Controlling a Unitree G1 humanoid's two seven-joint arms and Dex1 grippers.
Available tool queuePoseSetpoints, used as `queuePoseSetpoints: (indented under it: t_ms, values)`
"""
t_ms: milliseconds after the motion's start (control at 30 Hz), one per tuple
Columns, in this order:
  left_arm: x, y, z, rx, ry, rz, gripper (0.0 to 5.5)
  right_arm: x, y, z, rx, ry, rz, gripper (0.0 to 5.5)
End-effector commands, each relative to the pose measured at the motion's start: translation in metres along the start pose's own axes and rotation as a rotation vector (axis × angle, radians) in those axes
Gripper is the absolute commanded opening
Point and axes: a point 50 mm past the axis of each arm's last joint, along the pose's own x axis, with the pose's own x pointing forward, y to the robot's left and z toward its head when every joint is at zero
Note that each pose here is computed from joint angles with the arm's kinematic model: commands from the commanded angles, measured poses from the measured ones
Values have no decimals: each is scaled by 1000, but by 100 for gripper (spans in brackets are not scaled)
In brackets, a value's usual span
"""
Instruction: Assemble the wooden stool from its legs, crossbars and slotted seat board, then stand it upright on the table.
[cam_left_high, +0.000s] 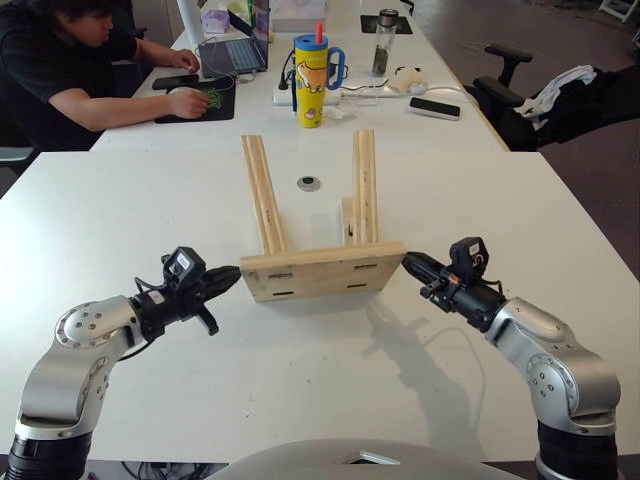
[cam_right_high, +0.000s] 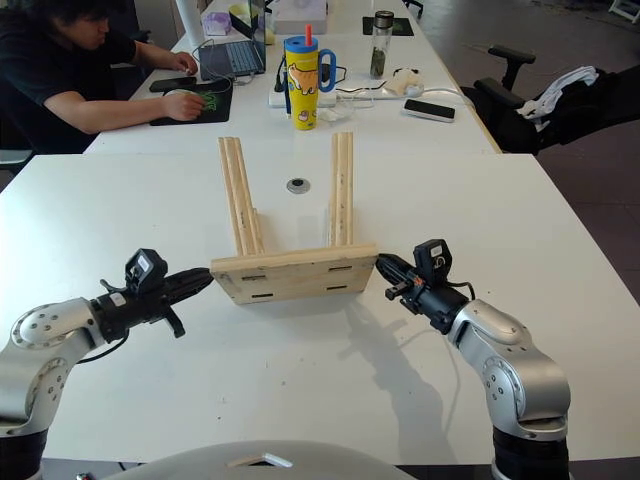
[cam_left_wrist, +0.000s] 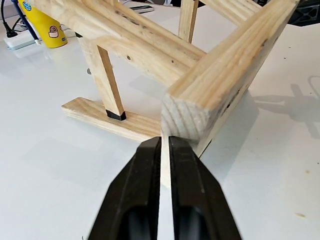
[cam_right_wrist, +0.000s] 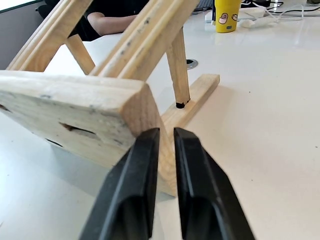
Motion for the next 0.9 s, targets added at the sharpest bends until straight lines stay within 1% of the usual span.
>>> queuePoseSetpoints:
  t_ms: [33,167,233,300,367,467,533,600,633,667,733,800,900]
  values:
    - [-2,4,-10,-12,25,-36,92,1,4,-19,55,76,76,116]
    - [-6,21,-21,15,58,103,141,-2,-13,-30,42,139,-20,167]
    - [-10,29,-31,51,114,154,171,-3,-17,-35,27,167,-33,200]
    - [-16,34,-40,75,161,170,202,-5,-20,-38,19,185,-32,231]
    - [-23,37,-45,127,222,142,205,-6,-21,-41,17,197,-20,265]
    - [-32,38,-44,155,270,36,205,-10,-26,-43,0,212,3,267]
    - [-39,39,-38,122,267,-56,205,-13,-34,-39,-66,212,25,267]
    - [-45,38,-30,69,256,-149,205,-16,-41,-36,-108,224,42,267]
    - [-47,39,-24,55,238,-180,205,-16,-44,-32,-166,187,43,267]
    - [-48,41,-19,46,224,-200,205,-17,-47,-30,-209,160,45,267]
    - [-47,44,-11,37,191,-235,205,-18,-50,-31,-243,174,78,267]
    - [-41,44,-5,37,168,-267,205,-16,-49,-30,-192,202,163,267]
    - [-31,43,-4,56,158,-299,205,-12,-45,-19,-136,161,292,267]
